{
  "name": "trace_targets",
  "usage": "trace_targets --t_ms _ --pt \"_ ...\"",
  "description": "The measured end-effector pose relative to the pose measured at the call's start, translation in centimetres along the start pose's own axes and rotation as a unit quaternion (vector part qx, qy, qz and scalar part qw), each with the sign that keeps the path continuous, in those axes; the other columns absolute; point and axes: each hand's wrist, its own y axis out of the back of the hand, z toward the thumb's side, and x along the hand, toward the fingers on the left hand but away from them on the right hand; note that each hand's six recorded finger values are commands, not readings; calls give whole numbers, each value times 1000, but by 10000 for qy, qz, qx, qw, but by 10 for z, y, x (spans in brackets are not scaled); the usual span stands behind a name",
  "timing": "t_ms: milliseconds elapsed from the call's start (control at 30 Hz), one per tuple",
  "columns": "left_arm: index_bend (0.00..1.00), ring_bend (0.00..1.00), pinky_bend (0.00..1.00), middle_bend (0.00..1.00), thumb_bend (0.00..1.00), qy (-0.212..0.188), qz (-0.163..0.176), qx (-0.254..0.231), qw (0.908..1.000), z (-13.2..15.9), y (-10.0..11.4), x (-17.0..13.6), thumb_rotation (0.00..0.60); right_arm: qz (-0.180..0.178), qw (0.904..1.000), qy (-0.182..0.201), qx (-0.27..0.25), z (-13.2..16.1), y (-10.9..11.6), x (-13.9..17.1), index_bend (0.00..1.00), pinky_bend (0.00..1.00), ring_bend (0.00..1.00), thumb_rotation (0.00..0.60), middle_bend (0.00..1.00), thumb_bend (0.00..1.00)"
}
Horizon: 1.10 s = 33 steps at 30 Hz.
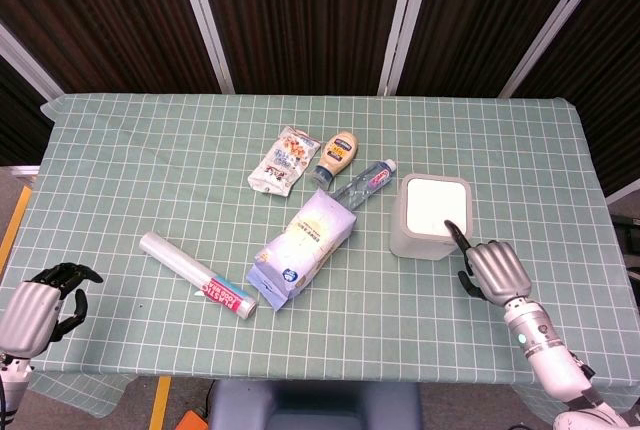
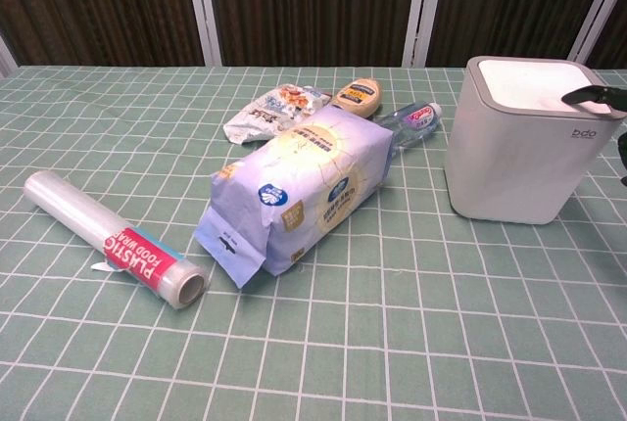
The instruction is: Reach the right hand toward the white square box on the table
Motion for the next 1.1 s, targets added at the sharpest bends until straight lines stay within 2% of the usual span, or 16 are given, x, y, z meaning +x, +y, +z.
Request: trace_targets --t_ms 267,467,533,600,667,767,933,1067,1100 --pt "445 354 492 435 735 2 4 2 10000 0 0 0 600 -246 9996 49 -86 -1 8 7 0 609 666 600 712 548" --pt "444 354 492 435 735 -11 -18 16 10000 1 -1 0 600 -755 9966 152 -301 -2 24 20 0 602 620 600 707 548" --pt "444 354 492 435 736 -14 -25 20 10000 1 -2 0 600 -1024 9937 162 -414 -5 32 26 0 584 582 600 631 548" --pt "444 354 492 435 735 -14 -35 23 10000 1 -2 0 600 -1302 9900 144 -527 -11 39 32 0 563 505 600 506 543" --pt "444 354 492 435 735 -14 -39 28 10000 2 -2 0 600 -1530 9864 100 -598 -17 43 37 0 530 382 600 386 521" --pt "444 354 493 435 735 -14 -43 33 10000 2 -3 0 600 -1871 9802 -44 -642 -29 48 47 0 413 251 600 258 457" --pt "444 354 492 435 735 -10 -50 52 10000 2 -3 1 600 -2351 9687 -464 -645 -55 45 66 0 346 173 600 168 274" --pt "444 355 493 436 736 -8 -63 75 10000 2 -4 1 600 -2503 9631 -666 -736 -71 35 77 0 111 38 600 57 179" --pt "444 354 493 436 736 -6 -70 82 9999 2 -5 1 600 -2508 9626 -707 -736 -75 32 79 0 90 16 600 31 164"
